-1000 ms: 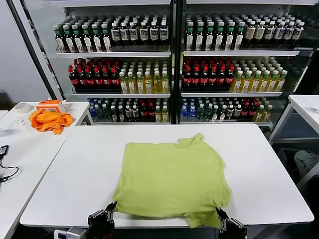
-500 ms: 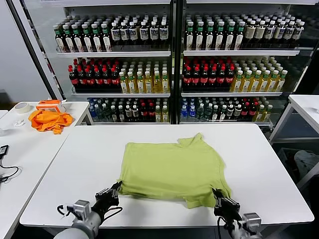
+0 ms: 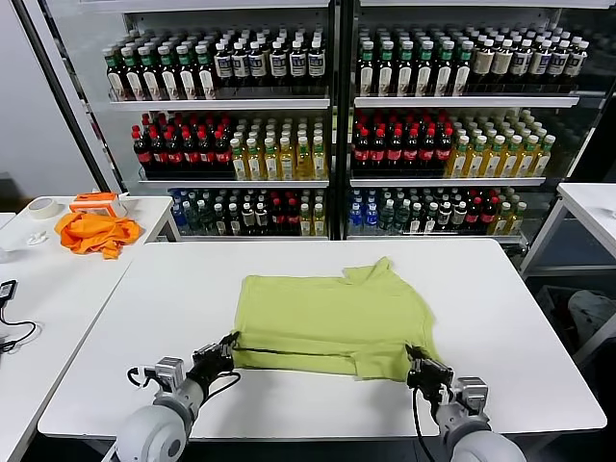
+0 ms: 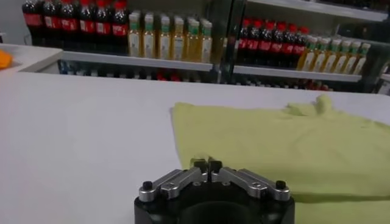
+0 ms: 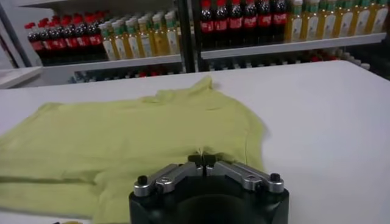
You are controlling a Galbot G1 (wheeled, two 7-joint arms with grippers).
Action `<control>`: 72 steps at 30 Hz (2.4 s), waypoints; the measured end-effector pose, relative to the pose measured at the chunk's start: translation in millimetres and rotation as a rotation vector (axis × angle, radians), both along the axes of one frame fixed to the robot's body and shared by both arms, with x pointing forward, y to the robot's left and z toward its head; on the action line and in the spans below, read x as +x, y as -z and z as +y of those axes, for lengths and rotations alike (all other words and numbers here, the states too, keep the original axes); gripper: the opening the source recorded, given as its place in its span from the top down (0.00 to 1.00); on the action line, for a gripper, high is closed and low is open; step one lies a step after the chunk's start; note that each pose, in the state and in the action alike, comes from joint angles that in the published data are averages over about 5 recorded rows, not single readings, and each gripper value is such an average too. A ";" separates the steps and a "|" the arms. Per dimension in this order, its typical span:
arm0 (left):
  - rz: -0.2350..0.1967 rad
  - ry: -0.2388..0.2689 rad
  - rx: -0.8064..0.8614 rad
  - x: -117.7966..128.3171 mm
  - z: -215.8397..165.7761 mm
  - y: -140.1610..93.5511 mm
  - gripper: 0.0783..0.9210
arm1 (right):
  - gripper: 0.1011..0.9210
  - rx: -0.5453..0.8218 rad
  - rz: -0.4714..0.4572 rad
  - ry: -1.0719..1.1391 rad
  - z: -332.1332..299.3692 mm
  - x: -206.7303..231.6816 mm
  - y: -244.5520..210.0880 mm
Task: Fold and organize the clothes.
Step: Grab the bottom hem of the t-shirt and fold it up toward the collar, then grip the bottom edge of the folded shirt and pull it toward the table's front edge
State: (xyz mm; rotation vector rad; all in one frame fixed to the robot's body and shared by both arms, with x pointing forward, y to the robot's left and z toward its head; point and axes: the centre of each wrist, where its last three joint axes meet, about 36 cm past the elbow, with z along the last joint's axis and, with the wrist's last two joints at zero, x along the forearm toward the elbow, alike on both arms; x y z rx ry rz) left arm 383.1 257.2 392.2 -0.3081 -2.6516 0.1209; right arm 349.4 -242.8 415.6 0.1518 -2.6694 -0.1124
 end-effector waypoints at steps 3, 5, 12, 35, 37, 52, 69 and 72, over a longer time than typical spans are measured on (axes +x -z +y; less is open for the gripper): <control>0.003 0.003 0.004 6.0 -0.3 4.8 0.99 | 1.00 0.003 0.004 -0.002 0.9 4.5 2.7; 0.004 0.005 0.006 9.7 -0.2 8.0 0.99 | 1.00 0.004 0.006 -0.004 1.4 7.2 4.2; -0.003 0.008 0.011 22.2 1.1 16.3 0.99 | 1.00 0.002 0.017 -0.005 2.9 16.5 9.6; -0.059 -0.033 0.061 38.9 23.2 12.6 0.41 | 0.29 -0.052 0.019 0.056 -31.6 -3.4 -8.3; -0.063 -0.030 0.062 33.3 21.0 9.1 0.34 | 0.22 -0.052 0.025 0.057 -32.9 -10.4 -6.9; 0.010 -0.004 0.110 -0.4 2.9 10.3 0.14 | 0.27 -0.058 0.068 0.058 -33.2 -30.4 9.2; 0.051 0.037 0.119 -11.3 -0.3 13.6 0.69 | 0.86 -0.061 0.068 0.043 -30.7 -36.5 14.3; 0.055 0.042 0.123 -12.6 1.8 13.0 0.79 | 0.96 -0.071 0.071 0.034 -30.4 -40.9 11.5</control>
